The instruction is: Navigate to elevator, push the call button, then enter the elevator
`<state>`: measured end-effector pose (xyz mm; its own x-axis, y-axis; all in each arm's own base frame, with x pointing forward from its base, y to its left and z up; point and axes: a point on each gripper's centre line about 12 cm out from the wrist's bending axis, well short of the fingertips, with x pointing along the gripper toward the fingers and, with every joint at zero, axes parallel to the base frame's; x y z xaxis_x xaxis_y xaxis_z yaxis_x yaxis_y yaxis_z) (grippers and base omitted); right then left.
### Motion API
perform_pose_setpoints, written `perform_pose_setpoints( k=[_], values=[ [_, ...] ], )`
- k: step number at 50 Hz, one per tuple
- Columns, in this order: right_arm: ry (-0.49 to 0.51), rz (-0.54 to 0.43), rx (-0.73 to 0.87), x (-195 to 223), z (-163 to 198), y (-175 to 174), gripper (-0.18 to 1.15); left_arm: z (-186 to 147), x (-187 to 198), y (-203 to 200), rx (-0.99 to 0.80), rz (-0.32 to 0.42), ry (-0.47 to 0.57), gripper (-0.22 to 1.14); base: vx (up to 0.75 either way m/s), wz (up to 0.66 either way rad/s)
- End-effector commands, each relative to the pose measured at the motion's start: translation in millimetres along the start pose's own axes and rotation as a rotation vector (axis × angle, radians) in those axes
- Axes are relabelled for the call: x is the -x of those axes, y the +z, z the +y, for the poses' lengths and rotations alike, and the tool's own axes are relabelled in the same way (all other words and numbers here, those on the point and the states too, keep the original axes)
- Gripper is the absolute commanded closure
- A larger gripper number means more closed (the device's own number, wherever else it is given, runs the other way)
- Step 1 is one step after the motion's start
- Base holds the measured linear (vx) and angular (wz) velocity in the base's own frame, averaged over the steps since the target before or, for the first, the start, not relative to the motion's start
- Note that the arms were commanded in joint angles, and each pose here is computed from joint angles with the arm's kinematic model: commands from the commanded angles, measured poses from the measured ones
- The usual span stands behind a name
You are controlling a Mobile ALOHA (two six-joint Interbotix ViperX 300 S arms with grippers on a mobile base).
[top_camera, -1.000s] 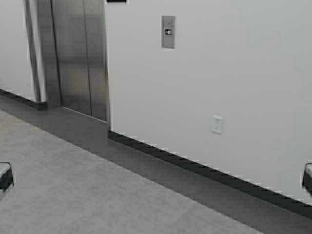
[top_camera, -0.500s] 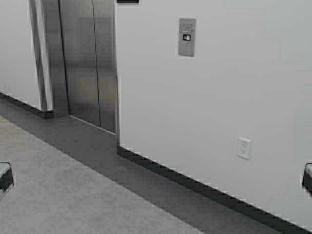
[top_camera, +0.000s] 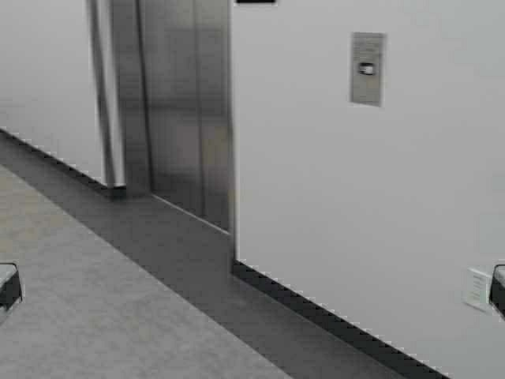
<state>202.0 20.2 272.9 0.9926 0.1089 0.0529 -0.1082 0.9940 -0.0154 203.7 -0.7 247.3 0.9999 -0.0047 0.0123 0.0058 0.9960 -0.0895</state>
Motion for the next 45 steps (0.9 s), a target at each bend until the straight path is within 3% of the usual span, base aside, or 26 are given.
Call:
perform_pose_setpoints(
  k=[1, 23, 45],
  values=[
    [0.003, -0.018, 0.000, 2, 0, 4, 0.92, -1, -4, 9, 0.003, -0.023, -0.001, 0.89, 0.54, 0.28],
    [0.000, -0.009, 0.005, -3, 0, 9, 0.92, -1, 1, 7, 0.012, -0.031, -0.002, 0.89, 0.53, 0.17],
    [-0.004, 0.360, 0.084, -15, -2, -7, 0.91, 0, 0, 6, 0.061, -0.020, -0.001, 0.89, 0.49, 0.03]
  ],
)
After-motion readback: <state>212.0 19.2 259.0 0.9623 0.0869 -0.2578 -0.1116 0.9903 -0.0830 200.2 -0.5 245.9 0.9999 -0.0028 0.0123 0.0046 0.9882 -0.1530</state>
